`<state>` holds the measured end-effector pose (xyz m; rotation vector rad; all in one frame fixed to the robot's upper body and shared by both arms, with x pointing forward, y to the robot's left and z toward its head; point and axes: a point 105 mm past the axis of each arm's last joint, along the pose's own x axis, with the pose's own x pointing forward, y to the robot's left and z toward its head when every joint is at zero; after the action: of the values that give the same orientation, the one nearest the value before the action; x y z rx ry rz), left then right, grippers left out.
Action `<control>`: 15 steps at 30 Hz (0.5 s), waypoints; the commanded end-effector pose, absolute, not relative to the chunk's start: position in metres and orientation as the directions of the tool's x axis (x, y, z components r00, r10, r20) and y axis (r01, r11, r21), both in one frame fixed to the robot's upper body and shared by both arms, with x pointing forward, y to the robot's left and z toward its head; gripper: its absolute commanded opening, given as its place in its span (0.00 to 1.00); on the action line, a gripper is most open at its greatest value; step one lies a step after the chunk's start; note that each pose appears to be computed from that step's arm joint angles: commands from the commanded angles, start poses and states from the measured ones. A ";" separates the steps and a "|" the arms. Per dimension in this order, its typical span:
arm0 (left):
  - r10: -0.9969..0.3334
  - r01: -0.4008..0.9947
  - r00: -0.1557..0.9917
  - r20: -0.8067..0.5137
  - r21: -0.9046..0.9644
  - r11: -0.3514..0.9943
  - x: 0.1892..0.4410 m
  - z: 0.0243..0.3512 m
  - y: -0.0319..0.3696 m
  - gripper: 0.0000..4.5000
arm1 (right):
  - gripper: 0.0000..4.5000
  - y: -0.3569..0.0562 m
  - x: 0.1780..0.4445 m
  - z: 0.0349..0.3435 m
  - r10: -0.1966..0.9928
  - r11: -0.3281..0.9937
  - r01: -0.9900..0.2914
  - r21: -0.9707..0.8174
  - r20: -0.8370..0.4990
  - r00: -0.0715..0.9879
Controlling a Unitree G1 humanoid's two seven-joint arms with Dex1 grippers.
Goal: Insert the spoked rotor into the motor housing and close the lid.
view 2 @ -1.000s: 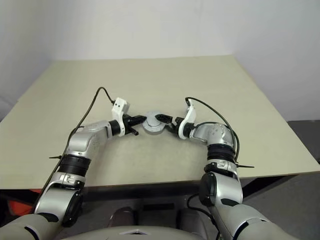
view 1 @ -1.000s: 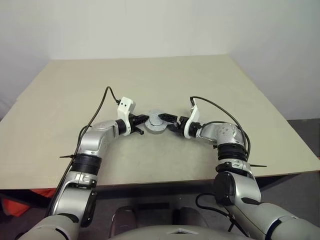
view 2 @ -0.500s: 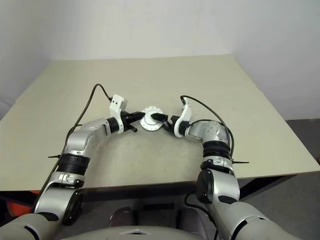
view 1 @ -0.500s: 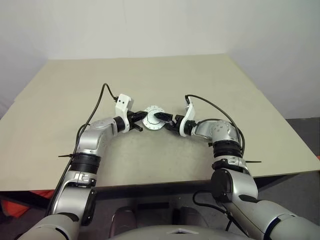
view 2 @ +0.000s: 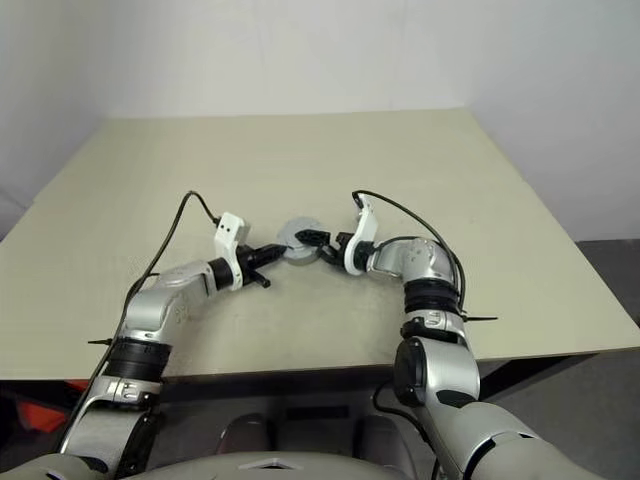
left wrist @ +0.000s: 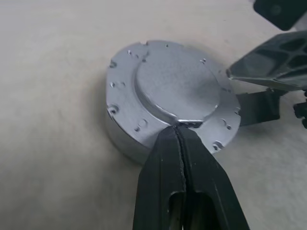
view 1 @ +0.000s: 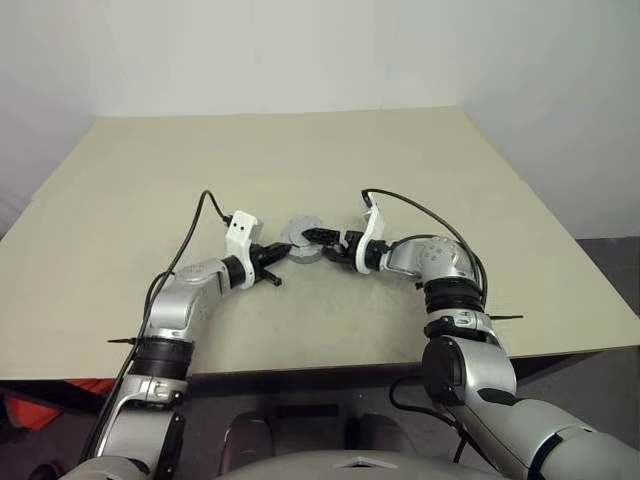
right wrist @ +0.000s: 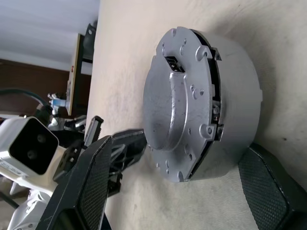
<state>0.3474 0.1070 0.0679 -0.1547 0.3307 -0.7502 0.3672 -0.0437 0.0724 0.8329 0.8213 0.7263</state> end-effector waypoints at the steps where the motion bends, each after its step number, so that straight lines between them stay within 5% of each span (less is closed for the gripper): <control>1: -0.678 0.630 0.691 -0.249 -0.253 0.734 0.345 0.068 0.111 0.00 | 1.00 -0.031 0.370 0.090 0.839 0.439 -0.283 0.853 -0.276 0.468; 10: -0.669 0.620 0.700 -0.250 -0.252 0.743 0.345 0.068 0.114 0.00 | 1.00 -0.022 0.380 0.088 0.816 0.448 -0.255 0.857 -0.275 0.509; 15: -0.665 0.617 0.703 -0.252 -0.249 0.747 0.345 0.069 0.116 0.00 | 0.72 -0.024 0.387 0.080 0.774 0.490 -0.212 0.846 -0.310 0.552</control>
<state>0.3441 0.1122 0.0660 -0.1597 0.3428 -0.7273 0.3806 -0.0301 0.0653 0.8534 0.8121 0.6522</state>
